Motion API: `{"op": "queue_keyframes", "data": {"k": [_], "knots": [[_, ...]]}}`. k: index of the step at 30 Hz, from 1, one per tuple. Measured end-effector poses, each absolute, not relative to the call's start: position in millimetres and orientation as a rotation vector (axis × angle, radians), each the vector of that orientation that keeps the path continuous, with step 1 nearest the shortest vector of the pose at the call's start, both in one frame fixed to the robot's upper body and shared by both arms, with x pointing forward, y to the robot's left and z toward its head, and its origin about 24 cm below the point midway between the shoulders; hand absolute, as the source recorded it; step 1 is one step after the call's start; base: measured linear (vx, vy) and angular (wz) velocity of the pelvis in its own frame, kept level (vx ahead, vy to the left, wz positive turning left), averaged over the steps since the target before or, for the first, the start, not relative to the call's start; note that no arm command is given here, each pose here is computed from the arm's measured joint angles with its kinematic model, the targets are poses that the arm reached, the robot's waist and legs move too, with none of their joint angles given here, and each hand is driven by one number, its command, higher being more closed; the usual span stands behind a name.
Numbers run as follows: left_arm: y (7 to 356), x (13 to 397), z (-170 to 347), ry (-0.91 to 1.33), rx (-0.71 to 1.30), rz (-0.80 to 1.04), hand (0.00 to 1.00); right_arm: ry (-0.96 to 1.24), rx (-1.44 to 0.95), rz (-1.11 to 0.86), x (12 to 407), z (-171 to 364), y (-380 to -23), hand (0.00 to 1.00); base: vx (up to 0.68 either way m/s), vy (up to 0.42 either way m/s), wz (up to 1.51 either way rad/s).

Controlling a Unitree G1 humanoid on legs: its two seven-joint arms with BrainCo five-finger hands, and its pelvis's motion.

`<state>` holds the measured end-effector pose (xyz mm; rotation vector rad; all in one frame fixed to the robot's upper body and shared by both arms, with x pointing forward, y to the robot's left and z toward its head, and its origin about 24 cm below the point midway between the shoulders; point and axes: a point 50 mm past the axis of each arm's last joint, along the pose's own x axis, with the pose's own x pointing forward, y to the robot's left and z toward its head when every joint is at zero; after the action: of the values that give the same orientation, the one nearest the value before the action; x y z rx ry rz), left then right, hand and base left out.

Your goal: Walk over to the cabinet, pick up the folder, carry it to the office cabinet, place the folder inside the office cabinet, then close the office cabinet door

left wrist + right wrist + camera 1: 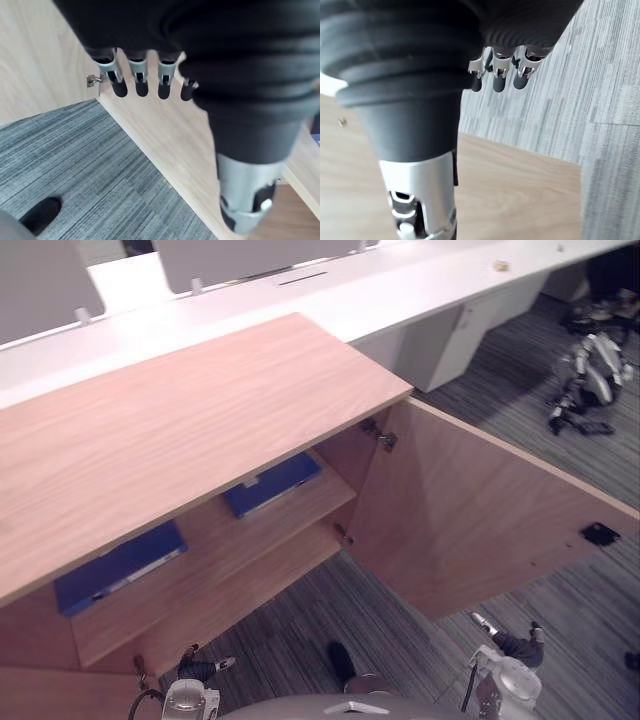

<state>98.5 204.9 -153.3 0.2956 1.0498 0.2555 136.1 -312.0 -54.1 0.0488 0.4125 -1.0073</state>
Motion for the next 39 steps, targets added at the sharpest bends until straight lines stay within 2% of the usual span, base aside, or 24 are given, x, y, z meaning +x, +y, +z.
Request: {"op": "queue_keyframes", "data": {"k": [8,15,22,31,39], "knots": [[190.3,105.4,-152.9,1.026,0.269,0.201,0.0,0.156,0.022,-1.02,178.6,1.5,-347.5,0.0,-0.02,-0.031,-0.44],[185.6,111.1,-150.7,0.987,0.316,0.121,0.0,-0.054,-0.172,-0.914,217.3,76.7,-383.2,0.0,0.01,-0.069,-0.06],[182.4,113.8,-149.7,0.961,0.35,0.05,0.0,-0.036,-0.284,-0.793,239.1,93.3,-390.3,0.0,0.04,-0.078,0.14],[178.4,106.5,-152.5,0.98,0.357,0.023,0.0,-0.072,-0.332,-0.71,266.0,113.3,-381.3,0.0,0.0,-0.068,0.11],[174.2,107.8,-152.3,0.972,0.362,0.005,0.0,-0.065,-0.351,-0.728,267.3,117.4,-387.2,0.0,-0.03,-0.071,0.12]]}}
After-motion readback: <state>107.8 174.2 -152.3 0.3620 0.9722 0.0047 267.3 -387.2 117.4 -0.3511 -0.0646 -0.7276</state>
